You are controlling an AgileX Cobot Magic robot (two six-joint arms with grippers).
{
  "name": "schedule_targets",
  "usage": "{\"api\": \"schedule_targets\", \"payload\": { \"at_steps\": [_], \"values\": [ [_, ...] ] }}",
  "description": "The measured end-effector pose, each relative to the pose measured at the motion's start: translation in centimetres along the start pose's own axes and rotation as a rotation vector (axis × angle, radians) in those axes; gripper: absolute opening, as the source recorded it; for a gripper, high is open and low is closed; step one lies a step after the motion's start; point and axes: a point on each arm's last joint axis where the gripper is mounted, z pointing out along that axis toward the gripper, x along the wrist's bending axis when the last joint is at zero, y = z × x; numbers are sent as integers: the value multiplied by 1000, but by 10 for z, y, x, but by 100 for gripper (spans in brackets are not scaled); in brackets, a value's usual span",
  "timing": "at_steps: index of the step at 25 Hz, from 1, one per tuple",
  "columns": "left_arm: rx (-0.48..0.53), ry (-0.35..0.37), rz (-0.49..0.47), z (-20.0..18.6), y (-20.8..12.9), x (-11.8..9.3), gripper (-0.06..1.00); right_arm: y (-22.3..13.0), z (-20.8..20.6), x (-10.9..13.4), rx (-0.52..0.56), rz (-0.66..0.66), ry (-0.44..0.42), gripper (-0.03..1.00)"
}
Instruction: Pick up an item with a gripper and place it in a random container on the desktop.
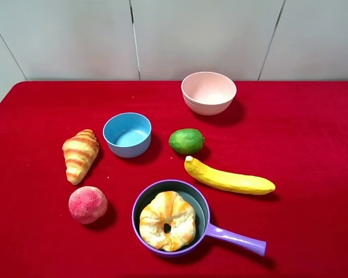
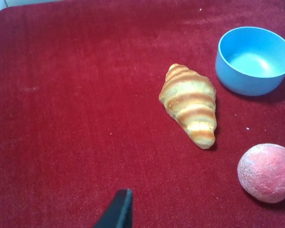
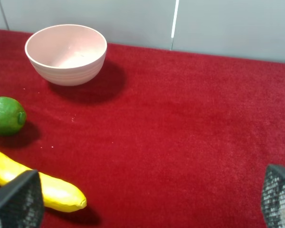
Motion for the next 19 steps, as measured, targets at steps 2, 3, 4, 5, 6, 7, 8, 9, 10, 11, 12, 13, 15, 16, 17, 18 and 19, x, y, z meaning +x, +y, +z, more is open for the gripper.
{"api": "schedule_targets", "payload": {
  "at_steps": [2,3,4,5,6,7,8,9,10,11,12,13,15,16,17,18,19],
  "values": [
    [0,0,0,0,0,0,99,0,0,0,0,0,0,69],
    [0,0,0,0,0,0,99,0,0,0,0,0,0,69],
    [0,0,0,0,0,0,99,0,0,0,0,0,0,69],
    [0,0,0,0,0,0,99,0,0,0,0,0,0,69],
    [0,0,0,0,0,0,99,0,0,0,0,0,0,69],
    [0,0,0,0,0,0,99,0,0,0,0,0,0,69],
    [0,0,0,0,0,0,99,0,0,0,0,0,0,69],
    [0,0,0,0,0,0,99,0,0,0,0,0,0,69],
    [0,0,0,0,0,0,99,0,0,0,0,0,0,69],
    [0,0,0,0,0,0,99,0,0,0,0,0,0,69],
    [0,0,0,0,0,0,99,0,0,0,0,0,0,69],
    [0,0,0,0,0,0,99,0,0,0,0,0,0,69],
    [0,0,0,0,0,0,99,0,0,0,0,0,0,69],
    [0,0,0,0,0,0,99,0,0,0,0,0,0,69],
    [0,0,0,0,0,0,99,0,0,0,0,0,0,69],
    [0,0,0,0,0,0,99,0,0,0,0,0,0,69],
    [0,0,0,0,0,0,99,0,0,0,0,0,0,69]
  ]
}}
